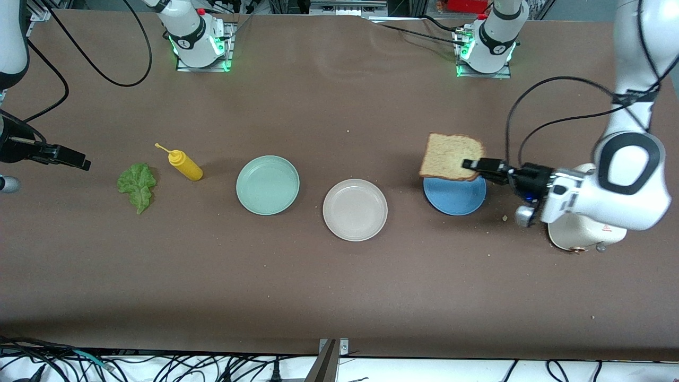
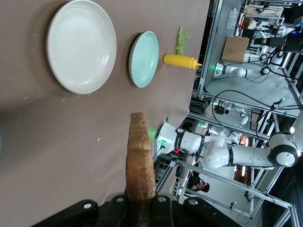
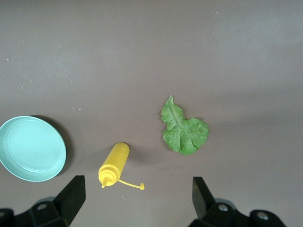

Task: Make sandwich in beige plate with both arms
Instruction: 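Carry the bread slice with the left gripper onto the beige plate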

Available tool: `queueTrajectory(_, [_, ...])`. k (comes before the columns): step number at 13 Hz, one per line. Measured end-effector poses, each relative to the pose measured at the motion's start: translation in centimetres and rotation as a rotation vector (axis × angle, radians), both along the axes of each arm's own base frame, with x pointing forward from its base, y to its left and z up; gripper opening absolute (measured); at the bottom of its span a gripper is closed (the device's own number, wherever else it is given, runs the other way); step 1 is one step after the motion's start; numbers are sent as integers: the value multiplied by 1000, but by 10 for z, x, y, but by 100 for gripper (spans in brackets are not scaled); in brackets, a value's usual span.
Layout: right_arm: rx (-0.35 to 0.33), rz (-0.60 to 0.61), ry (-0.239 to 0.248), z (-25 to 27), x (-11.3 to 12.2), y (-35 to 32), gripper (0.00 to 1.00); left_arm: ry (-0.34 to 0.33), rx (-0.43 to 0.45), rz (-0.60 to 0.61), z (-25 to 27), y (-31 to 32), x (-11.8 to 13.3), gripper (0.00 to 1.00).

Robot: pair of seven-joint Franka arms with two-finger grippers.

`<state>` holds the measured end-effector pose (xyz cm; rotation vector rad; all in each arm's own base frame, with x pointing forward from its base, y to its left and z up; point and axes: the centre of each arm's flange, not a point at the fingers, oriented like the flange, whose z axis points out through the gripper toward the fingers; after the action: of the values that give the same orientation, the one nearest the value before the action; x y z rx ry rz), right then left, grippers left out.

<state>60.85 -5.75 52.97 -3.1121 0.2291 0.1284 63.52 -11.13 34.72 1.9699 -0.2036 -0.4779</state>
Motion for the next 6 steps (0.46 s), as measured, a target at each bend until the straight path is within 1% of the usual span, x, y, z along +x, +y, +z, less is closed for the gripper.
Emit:
queueTrajectory(3, [0, 0, 0, 0, 0, 0, 100, -49, 36, 23, -27, -71, 5, 9])
queueTrajectory(5, [0, 0, 0, 0, 0, 0, 100, -82, 65, 73, -49, -108, 8, 9])
queueTrajectory(6, [0, 0, 0, 0, 0, 0, 100, -82, 62, 107, -62, -123, 9, 9])
